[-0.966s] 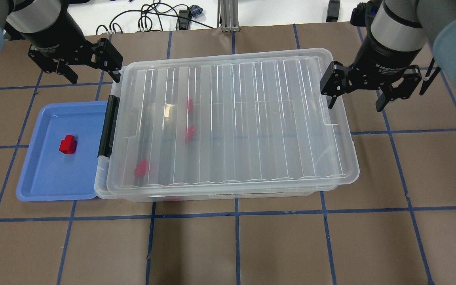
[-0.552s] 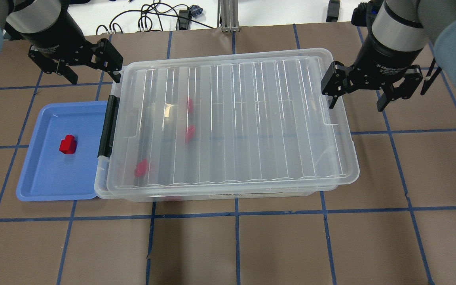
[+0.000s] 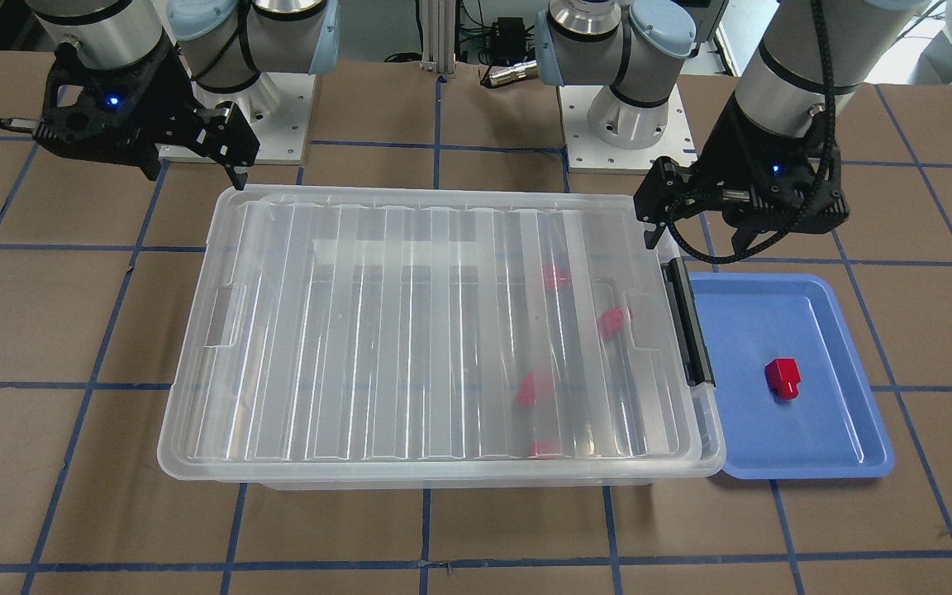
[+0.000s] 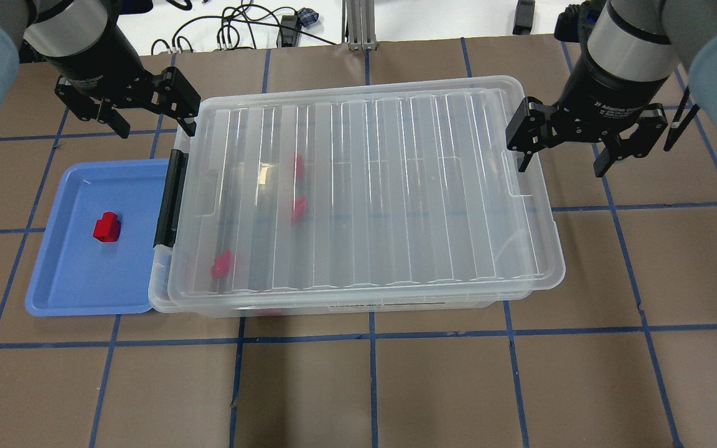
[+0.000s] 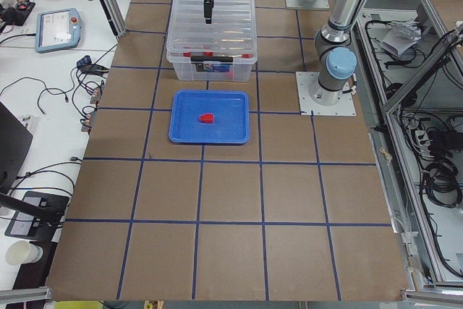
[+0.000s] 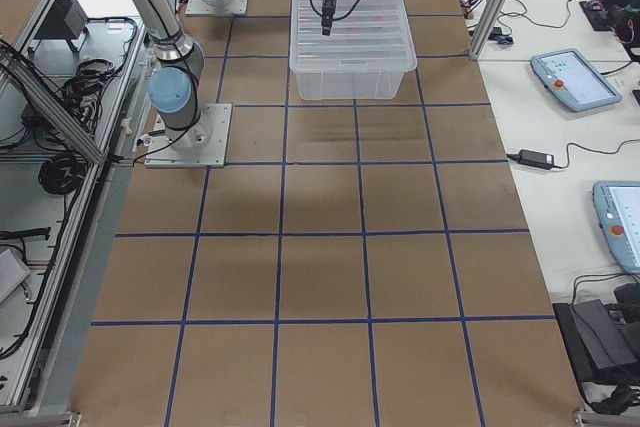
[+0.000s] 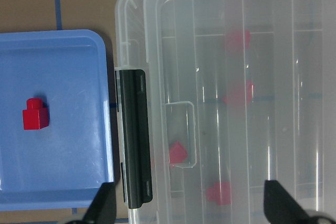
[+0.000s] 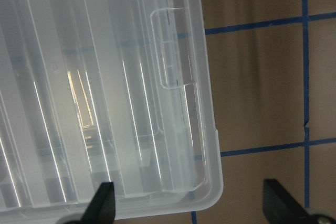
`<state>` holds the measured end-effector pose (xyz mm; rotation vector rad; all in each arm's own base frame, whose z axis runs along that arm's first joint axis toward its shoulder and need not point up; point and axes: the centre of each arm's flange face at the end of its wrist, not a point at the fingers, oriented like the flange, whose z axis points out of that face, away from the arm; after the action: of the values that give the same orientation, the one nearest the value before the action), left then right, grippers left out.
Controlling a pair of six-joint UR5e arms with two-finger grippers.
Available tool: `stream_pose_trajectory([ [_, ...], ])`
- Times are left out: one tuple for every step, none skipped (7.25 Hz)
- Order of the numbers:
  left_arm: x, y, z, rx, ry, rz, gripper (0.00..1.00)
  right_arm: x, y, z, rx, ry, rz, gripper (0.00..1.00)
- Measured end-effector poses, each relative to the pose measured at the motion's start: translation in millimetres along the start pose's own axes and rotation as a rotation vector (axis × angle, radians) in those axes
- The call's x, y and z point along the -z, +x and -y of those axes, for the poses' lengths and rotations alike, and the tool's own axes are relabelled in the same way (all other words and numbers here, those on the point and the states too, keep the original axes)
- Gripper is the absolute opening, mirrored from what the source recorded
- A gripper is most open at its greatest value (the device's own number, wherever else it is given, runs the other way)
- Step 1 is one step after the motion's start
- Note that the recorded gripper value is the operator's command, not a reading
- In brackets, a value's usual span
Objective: Place red block in blue tray from box
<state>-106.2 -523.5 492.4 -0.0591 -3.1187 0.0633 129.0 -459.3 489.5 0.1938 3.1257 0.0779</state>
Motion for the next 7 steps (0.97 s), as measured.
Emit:
stream_pose_trajectory([
  [-0.9, 0.4, 0.3, -0.001, -0.002, 0.0, 1.0, 0.0, 0.1, 0.1, -0.003, 0.0, -0.001, 1.0],
  [-0.9, 0.7, 0.2, -0.001, -0.002, 0.0, 1.0, 0.1, 0.1, 0.2, -0.005, 0.0, 0.0, 1.0],
  [-0.7, 1.2, -0.6, -0.002, -0.005, -0.001, 1.0, 0.2, 0.1, 0.4, -0.007, 0.001, 0.0, 1.0],
  [-1.3, 1.5, -1.5, -0.002, -0.01, -0.001, 1.0, 0.1, 0.2, 0.7, -0.007, 0.002, -0.002, 1.0],
  [-1.8, 1.6, -2.0, -0.003, -0.015, -0.001, 1.0, 0.1, 0.4, 0.7, -0.007, 0.003, -0.004, 1.0],
  [-1.5, 1.8, -2.8, -0.003, -0.017, -0.001, 1.0, 0.0, 0.5, 0.7, -0.007, 0.002, -0.005, 1.0],
  [-1.5, 1.8, -3.1, -0.003, -0.018, -0.001, 1.0, -0.1, 0.6, 0.8, -0.007, 0.003, -0.006, 1.0],
])
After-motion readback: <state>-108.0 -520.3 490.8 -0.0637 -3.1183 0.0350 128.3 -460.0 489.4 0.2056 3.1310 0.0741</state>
